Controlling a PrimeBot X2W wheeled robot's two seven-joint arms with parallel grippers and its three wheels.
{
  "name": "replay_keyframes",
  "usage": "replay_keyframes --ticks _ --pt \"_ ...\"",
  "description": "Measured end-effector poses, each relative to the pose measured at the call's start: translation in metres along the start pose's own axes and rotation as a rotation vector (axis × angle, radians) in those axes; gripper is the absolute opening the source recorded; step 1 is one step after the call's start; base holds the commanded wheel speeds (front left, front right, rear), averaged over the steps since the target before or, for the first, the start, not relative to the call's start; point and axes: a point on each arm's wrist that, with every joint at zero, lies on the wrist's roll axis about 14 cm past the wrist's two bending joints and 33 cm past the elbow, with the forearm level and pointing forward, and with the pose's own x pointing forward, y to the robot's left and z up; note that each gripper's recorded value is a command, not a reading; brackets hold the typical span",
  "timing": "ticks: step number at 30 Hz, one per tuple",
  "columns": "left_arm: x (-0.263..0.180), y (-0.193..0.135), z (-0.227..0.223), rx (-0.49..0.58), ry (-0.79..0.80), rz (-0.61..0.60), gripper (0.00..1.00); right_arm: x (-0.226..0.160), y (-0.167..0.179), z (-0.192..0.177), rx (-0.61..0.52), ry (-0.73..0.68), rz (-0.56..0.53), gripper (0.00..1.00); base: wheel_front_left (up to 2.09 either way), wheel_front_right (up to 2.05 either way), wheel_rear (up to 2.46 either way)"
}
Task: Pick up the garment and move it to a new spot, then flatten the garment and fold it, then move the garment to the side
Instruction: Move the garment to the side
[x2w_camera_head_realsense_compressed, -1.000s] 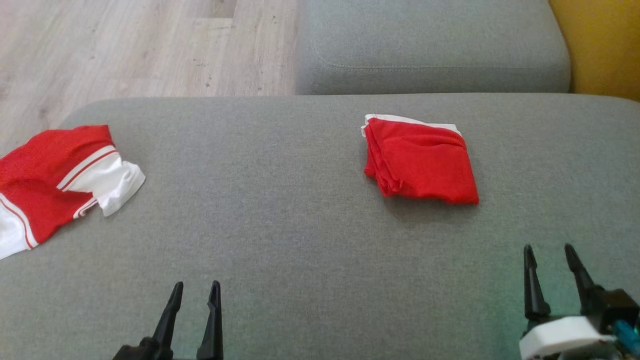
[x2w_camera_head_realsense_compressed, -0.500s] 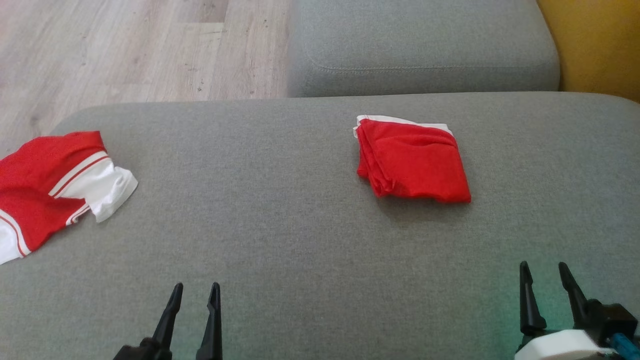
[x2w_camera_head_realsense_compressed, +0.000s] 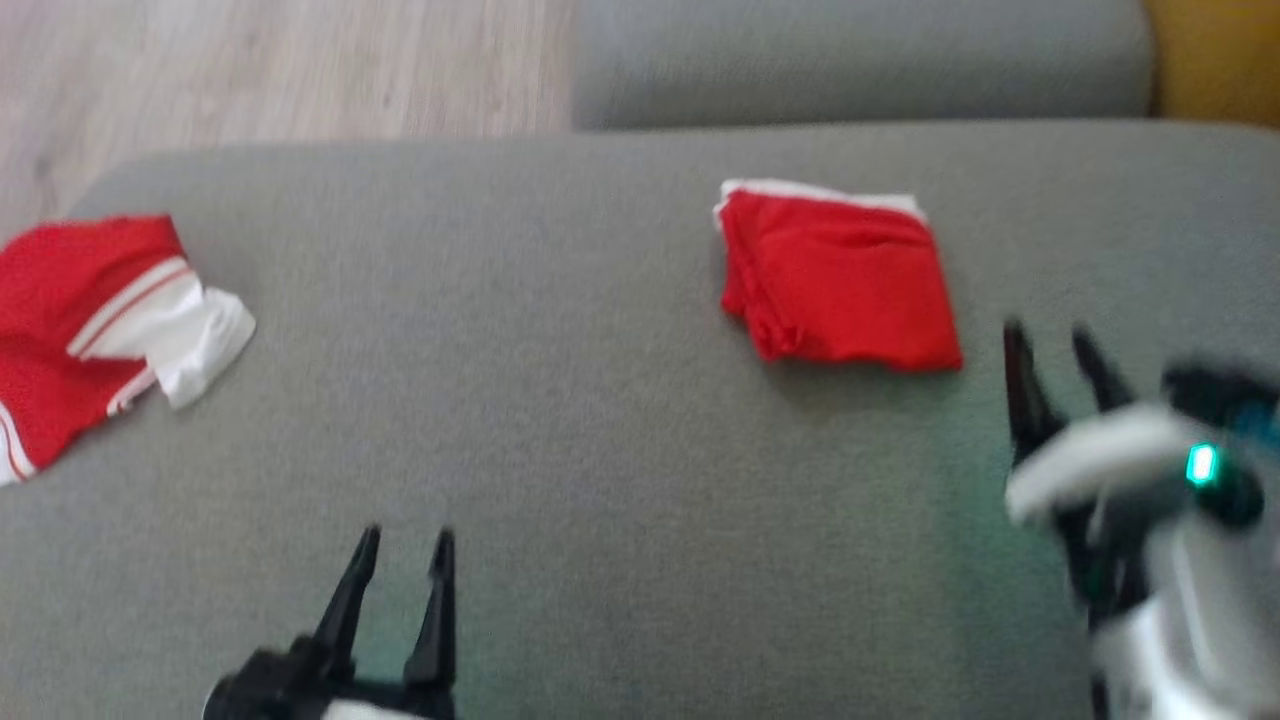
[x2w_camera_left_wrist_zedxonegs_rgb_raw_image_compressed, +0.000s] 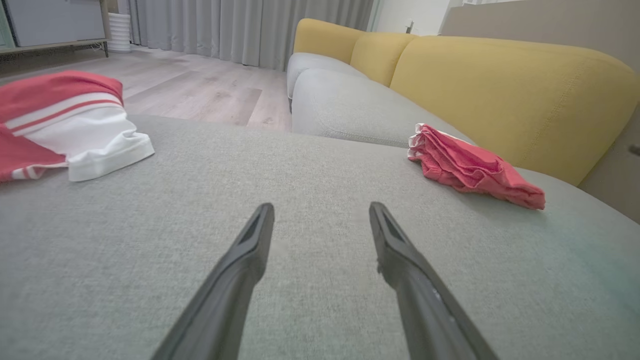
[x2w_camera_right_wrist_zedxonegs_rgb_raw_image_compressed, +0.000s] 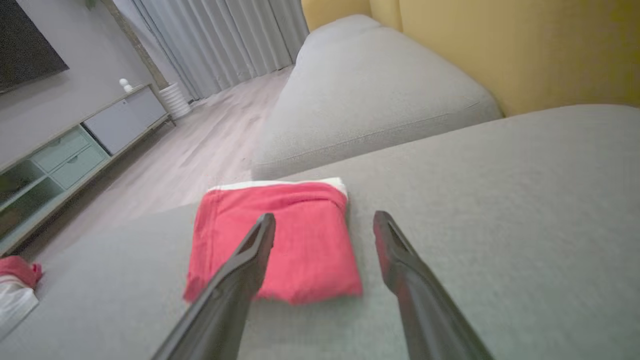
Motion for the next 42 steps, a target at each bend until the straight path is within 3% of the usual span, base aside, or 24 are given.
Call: replay_keyframes --ticks 4,10,14,20,29,30,31,37,42 --pt "0.020 -0.004 0.003 -0.008 -0.001 -0.024 1.00 0.044 0.004 0.015 0.049 0.096 0.015 1.00 0.00 0.00 0.00" --pt "0.027 0.010 -0.002 -0.031 0.022 0.021 1.00 0.090 0.005 -0.023 0.038 0.319 -0.007 1.00 0.00 0.00 0.00" --pt "0.019 0.021 -0.012 -0.038 0.055 0.063 1.00 0.111 0.007 -0.043 0.005 0.398 -0.026 1.00 0.00 0.00 0.00" --pt "0.017 0.035 -0.013 -0.029 0.063 0.107 1.00 0.123 -0.002 -0.071 -0.029 0.485 -0.069 1.00 0.00 0.00 0.00" --pt "0.027 0.030 -0.012 -0.024 0.064 0.080 1.00 0.126 -0.012 -0.079 0.011 0.520 -0.103 1.00 0.00 0.00 0.00" --pt "0.029 0.029 -0.012 -0.024 0.064 0.074 1.00 0.127 -0.011 -0.079 0.040 0.519 -0.098 0.42 0.00 0.00 0.00" --pt "0.030 0.028 -0.013 -0.024 0.066 0.069 1.00 0.128 -0.010 -0.078 0.067 0.514 -0.096 0.00 0.00 0.00 0.00" --pt "0.041 0.023 -0.017 -0.018 0.080 0.032 1.00 0.127 -0.018 -0.069 0.094 0.463 -0.102 0.00 0.00 0.00 0.00" --pt "0.054 0.012 -0.021 -0.009 0.091 -0.027 1.00 0.120 -0.057 -0.045 0.017 0.415 -0.181 0.00 0.00 0.00 0.00"
